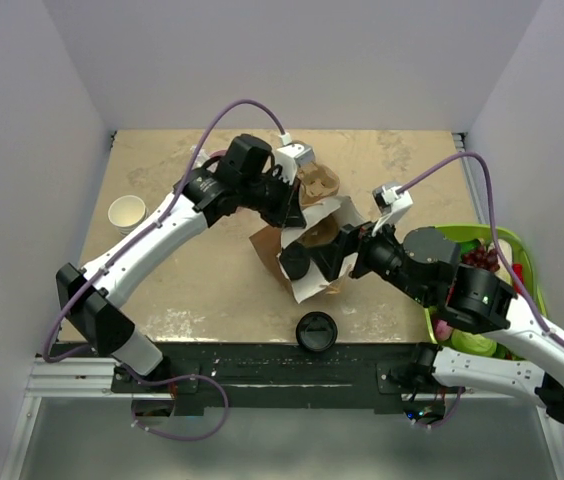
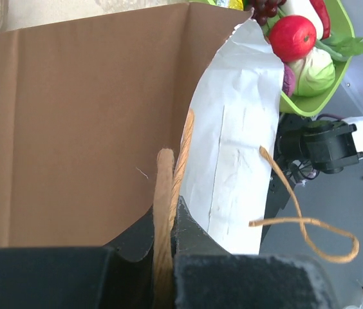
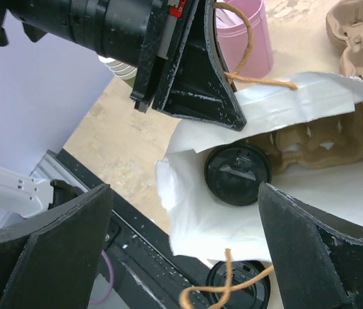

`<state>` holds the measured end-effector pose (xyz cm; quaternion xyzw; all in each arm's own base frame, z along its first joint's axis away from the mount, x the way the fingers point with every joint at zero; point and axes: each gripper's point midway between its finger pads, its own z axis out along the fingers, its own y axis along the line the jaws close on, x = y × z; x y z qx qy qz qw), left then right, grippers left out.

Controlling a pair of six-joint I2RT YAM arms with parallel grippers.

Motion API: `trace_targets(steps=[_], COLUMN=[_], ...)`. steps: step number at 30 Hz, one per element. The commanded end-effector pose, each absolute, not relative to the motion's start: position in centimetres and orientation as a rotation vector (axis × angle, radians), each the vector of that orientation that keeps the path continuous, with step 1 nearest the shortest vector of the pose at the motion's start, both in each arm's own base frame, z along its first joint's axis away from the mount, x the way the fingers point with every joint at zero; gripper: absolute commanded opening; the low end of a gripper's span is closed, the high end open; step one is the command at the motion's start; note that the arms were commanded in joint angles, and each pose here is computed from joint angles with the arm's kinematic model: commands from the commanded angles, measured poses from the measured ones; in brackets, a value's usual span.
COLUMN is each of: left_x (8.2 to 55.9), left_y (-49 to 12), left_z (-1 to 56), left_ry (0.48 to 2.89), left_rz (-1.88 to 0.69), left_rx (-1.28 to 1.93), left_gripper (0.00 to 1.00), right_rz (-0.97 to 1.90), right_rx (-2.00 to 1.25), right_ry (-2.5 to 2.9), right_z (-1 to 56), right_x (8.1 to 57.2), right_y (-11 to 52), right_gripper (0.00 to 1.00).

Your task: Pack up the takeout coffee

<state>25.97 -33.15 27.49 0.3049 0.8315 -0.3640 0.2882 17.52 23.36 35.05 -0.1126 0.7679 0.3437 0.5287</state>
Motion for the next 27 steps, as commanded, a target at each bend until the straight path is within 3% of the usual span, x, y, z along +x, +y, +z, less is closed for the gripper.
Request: trace_targets(steps=[1,11,27], left_x=[27.5,29.2,32.4], left_y=[-33.1,-32.1,-29.1], left_z=[29.0,28.1,26.4], left_ry=[2.197,2.246,2.278], left_rz=[-1.036,-1.079,-0.972], left_rx=[0.767,0.727,0.678], left_gripper=[0.00,0.00,0.00], right_rz=[0.812,0.822,0.754], right_rx=[-0.154,0.026,0.010], right_ry=[1.863,1.932,1.988], right_z=[37.0,37.4,36.1], right_x=[17.6,17.4,18.2], right_y=[22.0,20.6,21.6], right_gripper=[0.98,0.98,0.98])
